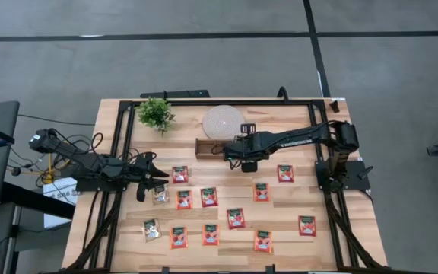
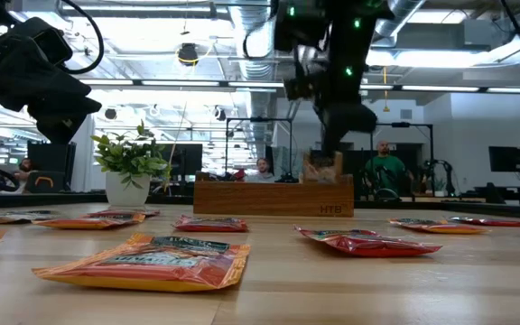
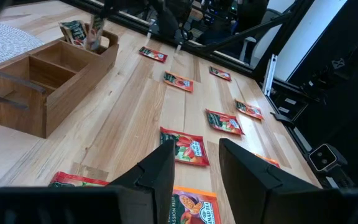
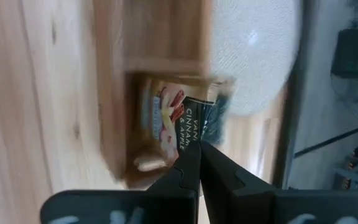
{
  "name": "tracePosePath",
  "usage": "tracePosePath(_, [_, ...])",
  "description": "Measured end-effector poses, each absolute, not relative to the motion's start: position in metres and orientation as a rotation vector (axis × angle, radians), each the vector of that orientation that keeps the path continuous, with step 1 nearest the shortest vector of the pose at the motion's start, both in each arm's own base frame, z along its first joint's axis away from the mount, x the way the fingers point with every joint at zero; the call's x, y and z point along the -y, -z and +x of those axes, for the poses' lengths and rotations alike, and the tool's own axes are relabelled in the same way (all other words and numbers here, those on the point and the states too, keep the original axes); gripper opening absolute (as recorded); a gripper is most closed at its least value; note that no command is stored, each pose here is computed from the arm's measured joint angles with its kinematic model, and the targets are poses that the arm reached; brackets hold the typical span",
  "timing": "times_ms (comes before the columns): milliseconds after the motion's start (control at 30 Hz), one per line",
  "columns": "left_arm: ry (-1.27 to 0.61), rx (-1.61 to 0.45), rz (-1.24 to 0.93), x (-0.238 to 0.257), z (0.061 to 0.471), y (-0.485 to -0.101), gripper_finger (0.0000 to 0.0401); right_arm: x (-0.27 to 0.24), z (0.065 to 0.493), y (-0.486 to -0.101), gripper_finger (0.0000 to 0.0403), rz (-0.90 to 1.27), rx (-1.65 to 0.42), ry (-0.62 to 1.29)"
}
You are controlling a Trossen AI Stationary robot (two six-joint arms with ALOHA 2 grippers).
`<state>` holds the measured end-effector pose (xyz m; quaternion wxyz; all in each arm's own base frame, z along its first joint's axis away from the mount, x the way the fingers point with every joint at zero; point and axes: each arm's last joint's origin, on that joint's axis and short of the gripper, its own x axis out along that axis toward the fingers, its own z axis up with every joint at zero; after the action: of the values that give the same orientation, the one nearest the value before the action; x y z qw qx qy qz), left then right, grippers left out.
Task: Pick & Place Tea
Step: Put the brown tea bag into the right section of the wooden organizer
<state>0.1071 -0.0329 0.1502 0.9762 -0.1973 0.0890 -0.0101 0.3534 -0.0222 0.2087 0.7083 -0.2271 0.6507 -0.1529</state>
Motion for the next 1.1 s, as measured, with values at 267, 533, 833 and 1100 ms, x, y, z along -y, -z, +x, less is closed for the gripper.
tracePosePath(267, [0.02,-0.18,-0.398,0.033,0.1071,-0.1502,0.0117,0.0224,0.3581,-0.2003,0.0,-0.515,-1.458,0.318])
tracePosePath(533, [0.02,-0.18,-0.397,0.0329,0.1071,-0.1501,0.0117,0.0231,0.3584,-0.2004,0.0,-0.516,-1.454,0.314])
tracePosePath(833, [0.02,-0.18,-0.396,0.0329,0.1071,-0.1501,0.0117,0.0295,0.3594,-0.2006,0.0,-0.497,-1.445,0.327])
tracePosePath(1100, [0.02,-0.18,-0.396,0.0329,0.1071,-0.1501,0.0117,0.0294,0.3594,-0.2006,0.0,-0.496,-1.445,0.327])
